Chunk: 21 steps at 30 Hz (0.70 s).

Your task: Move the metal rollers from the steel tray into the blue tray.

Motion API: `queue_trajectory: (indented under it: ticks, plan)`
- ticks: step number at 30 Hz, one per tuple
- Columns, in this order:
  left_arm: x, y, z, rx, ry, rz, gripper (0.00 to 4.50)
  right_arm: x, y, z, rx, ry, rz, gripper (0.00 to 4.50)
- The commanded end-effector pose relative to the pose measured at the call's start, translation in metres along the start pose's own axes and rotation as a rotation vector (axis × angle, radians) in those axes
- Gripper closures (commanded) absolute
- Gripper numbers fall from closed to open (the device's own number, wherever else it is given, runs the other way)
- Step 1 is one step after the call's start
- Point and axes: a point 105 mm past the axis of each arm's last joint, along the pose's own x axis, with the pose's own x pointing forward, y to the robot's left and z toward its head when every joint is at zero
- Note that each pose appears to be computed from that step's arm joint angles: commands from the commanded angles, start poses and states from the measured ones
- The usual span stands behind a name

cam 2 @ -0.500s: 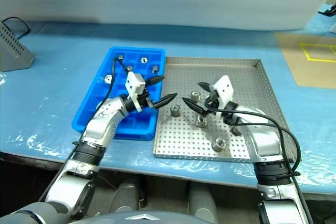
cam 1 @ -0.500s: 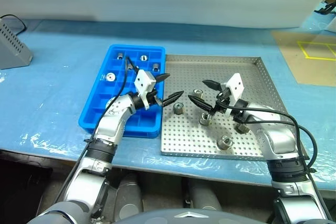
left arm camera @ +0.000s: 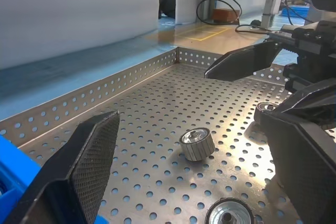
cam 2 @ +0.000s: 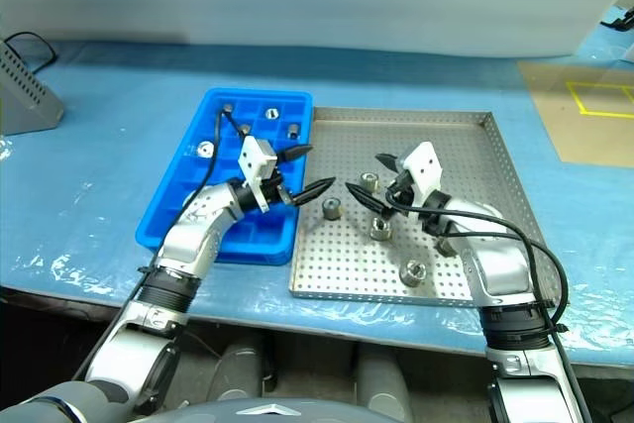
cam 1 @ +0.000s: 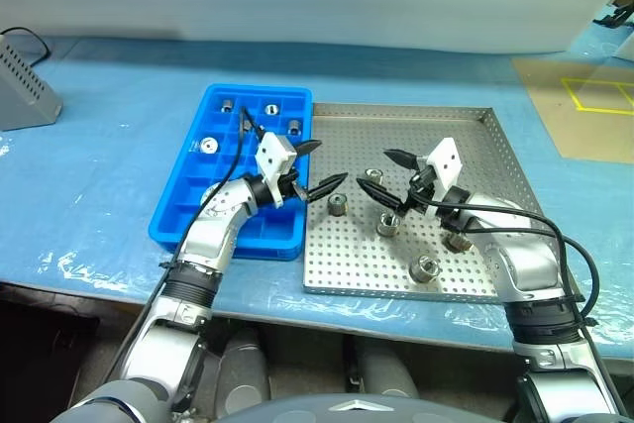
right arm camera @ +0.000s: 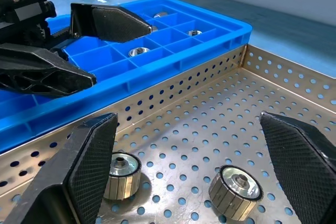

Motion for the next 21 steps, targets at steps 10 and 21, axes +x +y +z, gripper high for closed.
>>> queue_trajectory:
  ticks: [10,21]
  plan:
    - [0.034,0.012,0.028,0.035,0.14,-0.204,0.0,-0.005,0.003,0.008,-0.047,-0.039,-0.044,0.05]
    - [0.042,-0.003,0.005,0.063,0.463,-0.535,0.0,-0.006,0.019,0.003,-0.089,-0.034,-0.046,0.05]
